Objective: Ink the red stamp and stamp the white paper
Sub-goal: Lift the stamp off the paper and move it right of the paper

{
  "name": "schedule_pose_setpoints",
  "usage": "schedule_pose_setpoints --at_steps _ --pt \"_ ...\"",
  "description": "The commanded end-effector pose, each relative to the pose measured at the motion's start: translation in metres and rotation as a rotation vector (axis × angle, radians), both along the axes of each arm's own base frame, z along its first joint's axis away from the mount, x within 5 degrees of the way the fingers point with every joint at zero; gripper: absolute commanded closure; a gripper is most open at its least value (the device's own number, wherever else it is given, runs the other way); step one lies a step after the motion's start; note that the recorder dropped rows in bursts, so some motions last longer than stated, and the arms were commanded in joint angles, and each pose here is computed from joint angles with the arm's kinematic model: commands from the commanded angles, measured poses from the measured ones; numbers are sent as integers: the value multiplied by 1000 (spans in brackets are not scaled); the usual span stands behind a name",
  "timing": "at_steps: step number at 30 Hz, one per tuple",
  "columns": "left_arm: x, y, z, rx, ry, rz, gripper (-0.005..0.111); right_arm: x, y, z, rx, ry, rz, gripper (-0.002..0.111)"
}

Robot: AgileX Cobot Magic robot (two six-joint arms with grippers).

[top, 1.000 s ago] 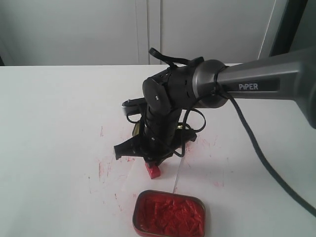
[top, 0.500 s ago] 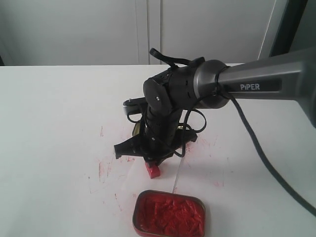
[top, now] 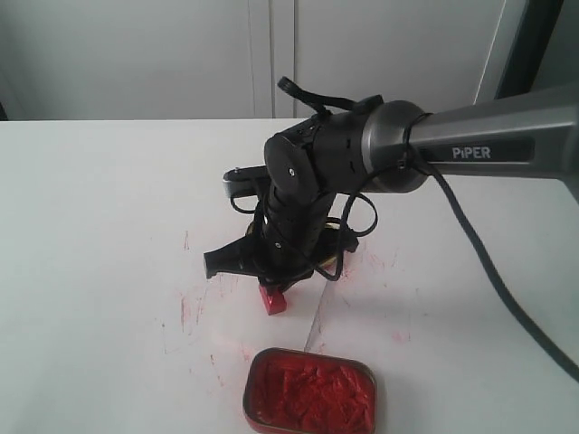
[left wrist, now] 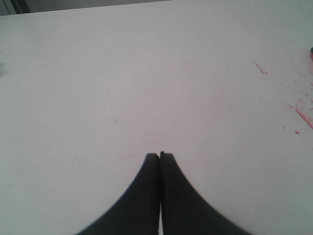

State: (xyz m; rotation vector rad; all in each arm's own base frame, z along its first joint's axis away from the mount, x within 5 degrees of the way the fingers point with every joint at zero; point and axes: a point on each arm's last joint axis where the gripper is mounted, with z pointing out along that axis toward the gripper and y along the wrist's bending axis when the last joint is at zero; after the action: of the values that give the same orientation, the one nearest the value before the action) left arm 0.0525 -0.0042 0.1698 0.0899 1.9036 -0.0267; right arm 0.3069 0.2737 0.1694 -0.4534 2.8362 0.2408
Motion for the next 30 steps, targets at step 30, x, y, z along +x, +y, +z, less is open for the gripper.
schedule_pose_setpoints --at_steps 30 --pt "0 0 -1 -4 -3 5 107 13 -52 33 236 81 59 108"
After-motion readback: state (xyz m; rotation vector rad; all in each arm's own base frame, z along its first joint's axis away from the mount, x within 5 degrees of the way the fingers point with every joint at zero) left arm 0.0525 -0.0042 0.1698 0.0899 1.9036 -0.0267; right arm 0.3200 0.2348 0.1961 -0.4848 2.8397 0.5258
